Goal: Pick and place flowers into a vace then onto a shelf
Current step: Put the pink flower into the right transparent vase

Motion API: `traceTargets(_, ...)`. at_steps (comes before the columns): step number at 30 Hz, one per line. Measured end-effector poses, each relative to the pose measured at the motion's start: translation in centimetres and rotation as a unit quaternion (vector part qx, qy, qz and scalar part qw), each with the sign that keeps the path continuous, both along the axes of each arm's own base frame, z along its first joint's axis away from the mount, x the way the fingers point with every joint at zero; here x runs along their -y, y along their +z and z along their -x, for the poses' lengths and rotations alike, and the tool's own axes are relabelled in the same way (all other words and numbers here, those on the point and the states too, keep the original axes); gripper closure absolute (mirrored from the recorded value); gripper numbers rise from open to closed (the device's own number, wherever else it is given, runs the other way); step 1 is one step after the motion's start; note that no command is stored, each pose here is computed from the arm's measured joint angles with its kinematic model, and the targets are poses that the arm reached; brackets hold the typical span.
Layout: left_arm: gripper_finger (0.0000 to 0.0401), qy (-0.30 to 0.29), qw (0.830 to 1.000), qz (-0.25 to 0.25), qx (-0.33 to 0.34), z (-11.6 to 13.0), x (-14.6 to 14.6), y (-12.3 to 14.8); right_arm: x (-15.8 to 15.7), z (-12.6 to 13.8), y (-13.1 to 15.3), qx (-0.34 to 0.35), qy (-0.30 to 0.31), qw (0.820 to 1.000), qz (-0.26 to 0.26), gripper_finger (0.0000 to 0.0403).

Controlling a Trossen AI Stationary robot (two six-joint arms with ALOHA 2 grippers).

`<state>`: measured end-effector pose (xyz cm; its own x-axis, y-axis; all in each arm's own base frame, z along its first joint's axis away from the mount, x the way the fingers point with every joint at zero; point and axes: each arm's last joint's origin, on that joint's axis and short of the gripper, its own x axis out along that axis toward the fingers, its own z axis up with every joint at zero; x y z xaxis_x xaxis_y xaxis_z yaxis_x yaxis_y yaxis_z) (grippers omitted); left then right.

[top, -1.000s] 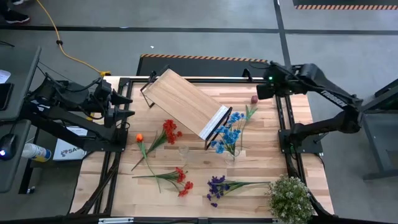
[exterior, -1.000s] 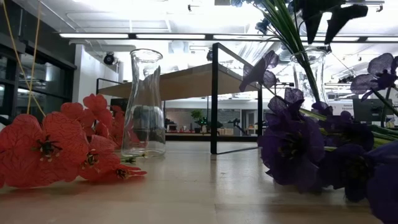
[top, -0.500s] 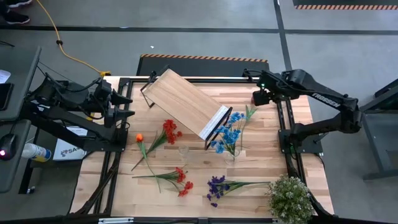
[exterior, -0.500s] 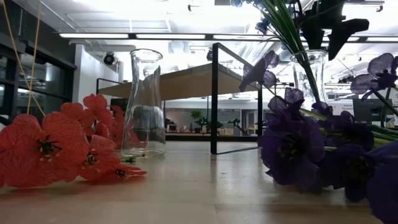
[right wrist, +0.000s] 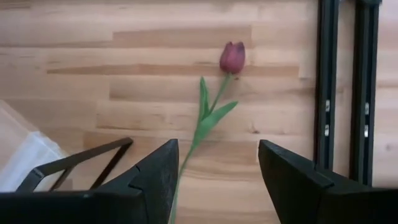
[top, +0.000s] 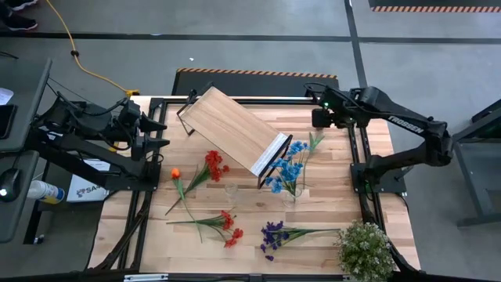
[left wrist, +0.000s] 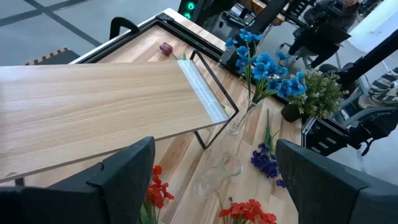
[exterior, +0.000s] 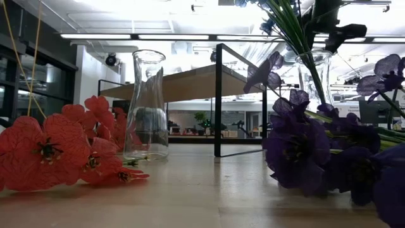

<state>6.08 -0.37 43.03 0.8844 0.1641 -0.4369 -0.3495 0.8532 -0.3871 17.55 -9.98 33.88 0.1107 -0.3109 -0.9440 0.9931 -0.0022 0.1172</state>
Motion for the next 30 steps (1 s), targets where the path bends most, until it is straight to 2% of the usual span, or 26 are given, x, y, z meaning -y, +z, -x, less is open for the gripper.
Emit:
traceTargets(10, 0.0034, 0.0, 1.0, 0.0, 0.0, 0.0, 0.0, 0.0, 1.5, -2.6, -2.8, -0.061, -0.026, 0.997, -0.036, 0.0198)
traceTargets(17, 0.0034, 0.0, 1.0, 0.0, 0.0, 0.0, 0.0, 0.0, 3.6, -2.4, -4.2, -0.102, -0.056, 0.991, -0.071, 0.0203)
traceTargets(30, 0.0034, 0.0, 1.0, 0.0, 0.0, 0.0, 0.0, 0.0, 6.8, -1.2, -4.7, -0.058, -0.071, 0.991, -0.101, 0.0211)
